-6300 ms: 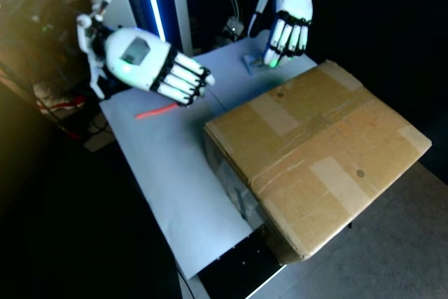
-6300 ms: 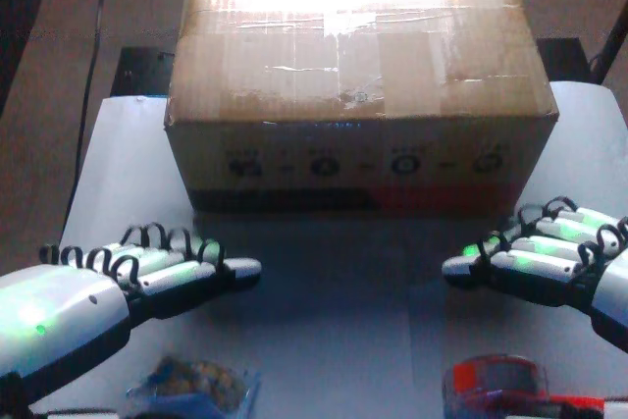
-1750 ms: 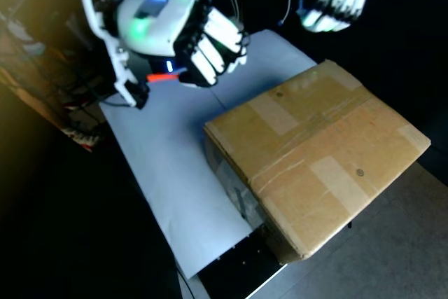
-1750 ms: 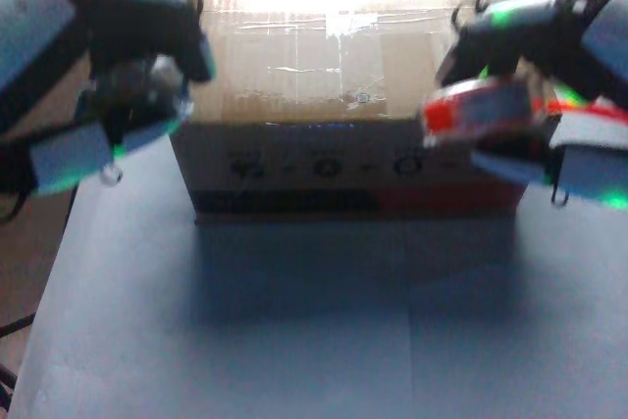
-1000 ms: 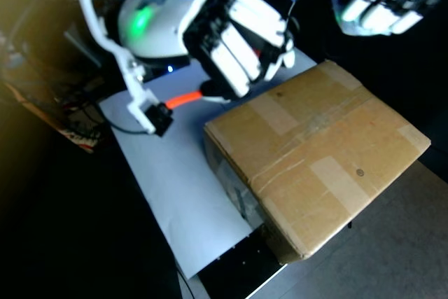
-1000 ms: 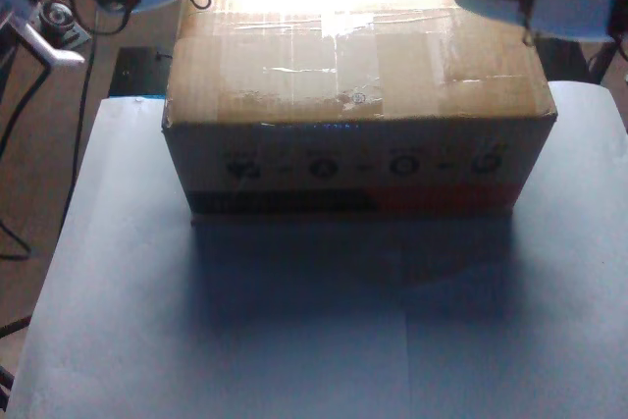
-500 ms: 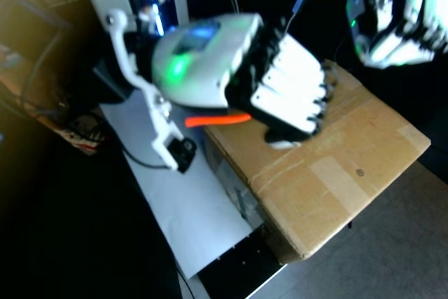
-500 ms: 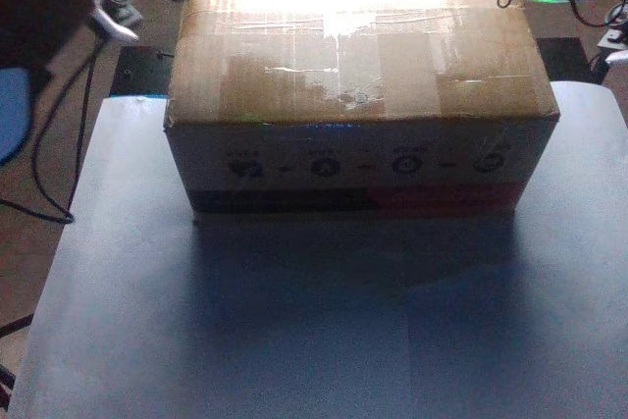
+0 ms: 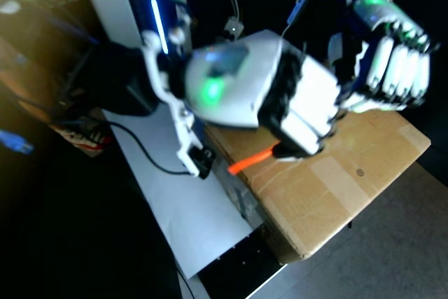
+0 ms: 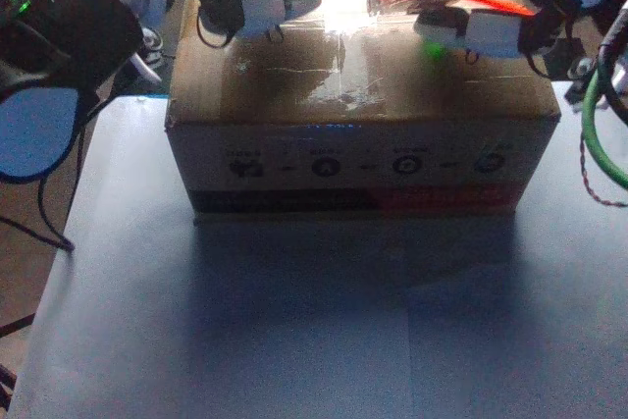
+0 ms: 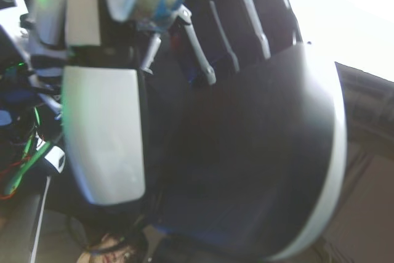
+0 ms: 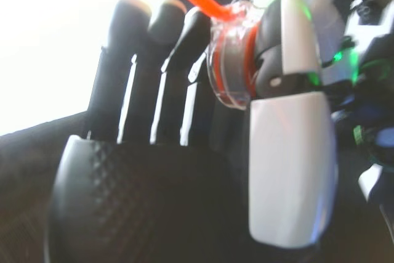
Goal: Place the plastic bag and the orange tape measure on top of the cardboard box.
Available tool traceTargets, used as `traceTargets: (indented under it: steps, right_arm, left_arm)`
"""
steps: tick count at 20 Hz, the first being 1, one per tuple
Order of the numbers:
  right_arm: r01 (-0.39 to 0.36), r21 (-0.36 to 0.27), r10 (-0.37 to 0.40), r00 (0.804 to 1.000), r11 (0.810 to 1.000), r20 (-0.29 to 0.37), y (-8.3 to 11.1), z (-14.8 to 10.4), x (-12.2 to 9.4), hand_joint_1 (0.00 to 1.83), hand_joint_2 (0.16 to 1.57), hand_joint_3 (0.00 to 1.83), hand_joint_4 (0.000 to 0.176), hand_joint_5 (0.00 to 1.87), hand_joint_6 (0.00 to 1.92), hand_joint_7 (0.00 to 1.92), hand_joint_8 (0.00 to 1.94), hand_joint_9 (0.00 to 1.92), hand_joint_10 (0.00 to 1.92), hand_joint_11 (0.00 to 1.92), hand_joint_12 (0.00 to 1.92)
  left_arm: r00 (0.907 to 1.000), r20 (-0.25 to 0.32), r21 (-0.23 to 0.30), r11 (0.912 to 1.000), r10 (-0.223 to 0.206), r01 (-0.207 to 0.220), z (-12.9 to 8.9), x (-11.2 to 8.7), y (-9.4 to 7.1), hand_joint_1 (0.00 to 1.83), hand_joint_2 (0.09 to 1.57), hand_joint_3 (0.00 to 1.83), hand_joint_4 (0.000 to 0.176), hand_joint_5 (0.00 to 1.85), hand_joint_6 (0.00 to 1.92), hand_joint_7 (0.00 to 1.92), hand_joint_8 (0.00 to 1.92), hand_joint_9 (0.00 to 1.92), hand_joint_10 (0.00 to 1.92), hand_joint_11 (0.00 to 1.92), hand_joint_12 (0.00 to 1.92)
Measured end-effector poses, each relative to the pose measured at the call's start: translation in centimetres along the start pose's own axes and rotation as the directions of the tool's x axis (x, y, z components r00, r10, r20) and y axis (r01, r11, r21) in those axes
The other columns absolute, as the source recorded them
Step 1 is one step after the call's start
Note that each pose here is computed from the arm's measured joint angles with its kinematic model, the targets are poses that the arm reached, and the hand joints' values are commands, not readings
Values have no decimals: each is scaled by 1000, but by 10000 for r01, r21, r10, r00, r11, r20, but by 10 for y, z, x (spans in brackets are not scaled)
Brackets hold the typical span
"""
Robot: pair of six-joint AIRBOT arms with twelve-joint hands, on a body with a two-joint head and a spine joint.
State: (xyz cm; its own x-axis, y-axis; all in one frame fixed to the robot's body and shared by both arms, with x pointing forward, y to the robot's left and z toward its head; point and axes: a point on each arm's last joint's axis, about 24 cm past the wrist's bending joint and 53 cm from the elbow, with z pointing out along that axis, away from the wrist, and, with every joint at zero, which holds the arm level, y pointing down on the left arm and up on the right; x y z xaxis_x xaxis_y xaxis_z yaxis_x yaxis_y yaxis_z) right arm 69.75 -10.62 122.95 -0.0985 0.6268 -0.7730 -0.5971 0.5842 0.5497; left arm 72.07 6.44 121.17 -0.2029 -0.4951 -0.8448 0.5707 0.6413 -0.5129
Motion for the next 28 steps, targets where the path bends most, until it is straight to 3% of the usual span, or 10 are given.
traceTargets:
  steps: [3,5,7,9,11,13,14,17,20,28]
  right_arm:
    - [-39,90,39,10000,10000,82,-5,-4,-1,1499,1093,0,0,920,874,1006,948,1018,1096,784,1591]
    - [-38,87,37,10000,10000,69,-5,-4,-1,1386,1114,1,0,881,952,967,1060,974,1275,972,1540]
    - [-26,70,26,10000,10000,68,-4,-4,-1,1379,1140,2,0,791,999,929,1130,953,1321,1011,1537]
    - [-26,70,26,10000,10000,68,-4,-4,-1,1255,1154,2,0,825,967,991,1268,1121,1424,1060,1757]
    - [-25,70,24,10000,10000,77,-5,-5,0,1245,1170,1,0,782,1027,971,1293,1081,1471,1035,1791]
    - [-10,70,10,10000,10000,82,-5,-5,-1,1240,1180,1,0,768,1036,949,1331,1055,1500,1015,1820]
    - [-12,73,12,10000,10000,83,-5,-5,-1,1241,1179,0,0,771,1032,952,1324,1053,1487,1005,1811]
    - [-29,97,28,10000,9999,90,-5,-5,-1,1172,1129,0,0,916,1030,911,1137,958,1294,886,1675]
    - [-33,98,32,10000,9999,77,-4,-5,-1,1131,961,0,0,738,509,684,1210,685,1497,624,1806]
    - [-35,192,36,10000,9998,-90,-5,-9,1,995,880,0,0,653,385,515,1295,614,1569,604,1812]
  left_arm:
    - [9998,-195,-116,9999,33,-35,0,6,5,1352,1212,0,0,690,1212,811,1273,768,1525,642,1658]
    - [9998,-173,-143,9999,42,-45,0,5,6,1341,1225,0,0,709,1181,784,1332,732,1611,536,1828]
    - [9998,-181,-144,9999,46,-48,0,5,6,1158,1230,0,14,783,1264,743,1393,538,1201,332,1844]
    - [9998,-215,-135,9999,35,-38,0,7,6,1103,1224,0,0,760,1303,634,578,448,1085,247,1808]
    - [9995,-331,-158,9999,-5,0,-3,12,6,1097,1230,0,0,746,1325,560,556,297,1259,147,1883]
    - [9992,-398,-162,9999,20,-27,-4,14,6,1059,1122,0,0,632,396,456,554,191,1265,48,1899]
    - [9991,-414,-187,9998,12,-19,-5,13,7,1050,1111,0,0,660,304,434,610,192,1278,56,1903]
    - [9989,-466,-182,9998,-15,6,-9,14,5,1040,1066,0,0,626,104,309,735,107,1222,0,1875]
    - [9984,-572,-226,9997,-16,3,-13,17,7,1029,1043,0,0,622,31,312,609,110,1047,0,1712]
    - [9990,-446,-177,9998,13,-21,-23,12,6,982,1050,1,0,664,16,337,575,61,1239,0,1915]
